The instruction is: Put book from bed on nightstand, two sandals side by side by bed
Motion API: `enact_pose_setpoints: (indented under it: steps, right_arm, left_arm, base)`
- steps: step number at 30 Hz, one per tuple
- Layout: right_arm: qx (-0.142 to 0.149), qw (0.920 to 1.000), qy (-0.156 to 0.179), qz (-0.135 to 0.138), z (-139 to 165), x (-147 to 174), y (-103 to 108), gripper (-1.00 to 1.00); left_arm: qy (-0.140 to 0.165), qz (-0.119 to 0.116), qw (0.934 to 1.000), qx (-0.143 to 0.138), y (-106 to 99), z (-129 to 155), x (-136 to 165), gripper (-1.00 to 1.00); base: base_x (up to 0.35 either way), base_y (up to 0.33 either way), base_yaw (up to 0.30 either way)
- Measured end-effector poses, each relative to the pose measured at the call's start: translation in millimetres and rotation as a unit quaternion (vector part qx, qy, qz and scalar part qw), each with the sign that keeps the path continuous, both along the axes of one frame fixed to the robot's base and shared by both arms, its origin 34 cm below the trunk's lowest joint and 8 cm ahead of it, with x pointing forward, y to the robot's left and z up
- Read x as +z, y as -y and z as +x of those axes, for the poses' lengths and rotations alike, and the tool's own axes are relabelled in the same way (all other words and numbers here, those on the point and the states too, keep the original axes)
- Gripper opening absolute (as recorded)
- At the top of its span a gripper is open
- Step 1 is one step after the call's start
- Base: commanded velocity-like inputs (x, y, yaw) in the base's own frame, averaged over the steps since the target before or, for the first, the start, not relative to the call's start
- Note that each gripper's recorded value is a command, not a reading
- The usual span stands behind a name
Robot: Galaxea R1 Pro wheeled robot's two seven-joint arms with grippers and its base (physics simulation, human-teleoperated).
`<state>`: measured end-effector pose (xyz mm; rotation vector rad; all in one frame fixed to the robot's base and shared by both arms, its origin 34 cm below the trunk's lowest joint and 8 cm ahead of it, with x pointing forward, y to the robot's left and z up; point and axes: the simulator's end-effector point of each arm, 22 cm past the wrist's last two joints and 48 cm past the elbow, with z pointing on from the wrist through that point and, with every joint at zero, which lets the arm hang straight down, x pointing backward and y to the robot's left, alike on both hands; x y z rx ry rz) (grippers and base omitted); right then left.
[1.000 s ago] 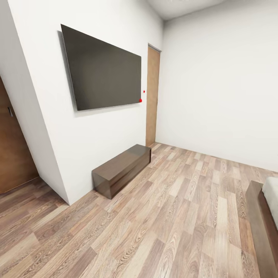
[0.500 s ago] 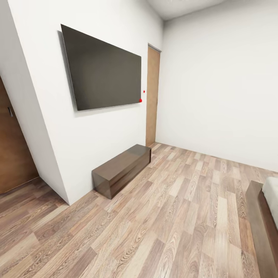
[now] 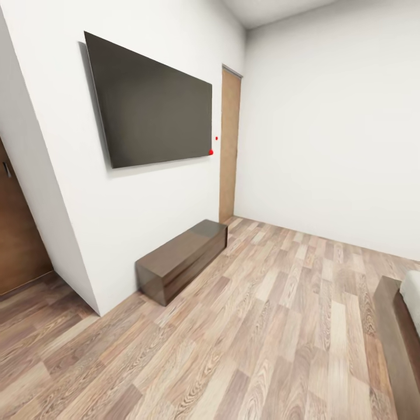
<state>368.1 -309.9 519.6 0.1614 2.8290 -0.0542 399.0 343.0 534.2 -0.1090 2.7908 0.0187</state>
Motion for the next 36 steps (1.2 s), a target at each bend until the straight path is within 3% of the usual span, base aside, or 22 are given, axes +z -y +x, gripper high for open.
enact_pose_setpoints:
  steps: [7,12,19,36]
  right_arm:
    - [0.000,1.0000,-0.002,0.001,-4.1,-1.2,-0.8,1.00]
    - [0.000,1.0000,-0.003,0.001,-4.8,-1.6,-1.2,1.00]
    - [0.001,1.0000,-0.003,0.002,-5.0,-1.9,-3.3,1.00]
    - [0.001,0.9999,-0.009,0.005,-11.1,-3.9,-7.6,1.00]
  left_arm:
    - [-0.001,-0.002,1.0000,-0.007,6.4,-0.5,-0.9,1.00]
    - [-0.004,0.002,0.9996,-0.029,11.4,-1.7,-2.0,1.00]
    - [-0.006,0.005,0.9990,-0.044,14.0,-2.4,-2.7,1.00]
    - [-0.006,0.007,0.9988,-0.049,13.7,-1.9,-2.4,1.00]
  base:
    - [0.316,0.000,-0.226]
    - [0.227,0.000,-0.279]
    - [0.065,0.000,-0.292]
    - [0.057,0.000,-0.296]
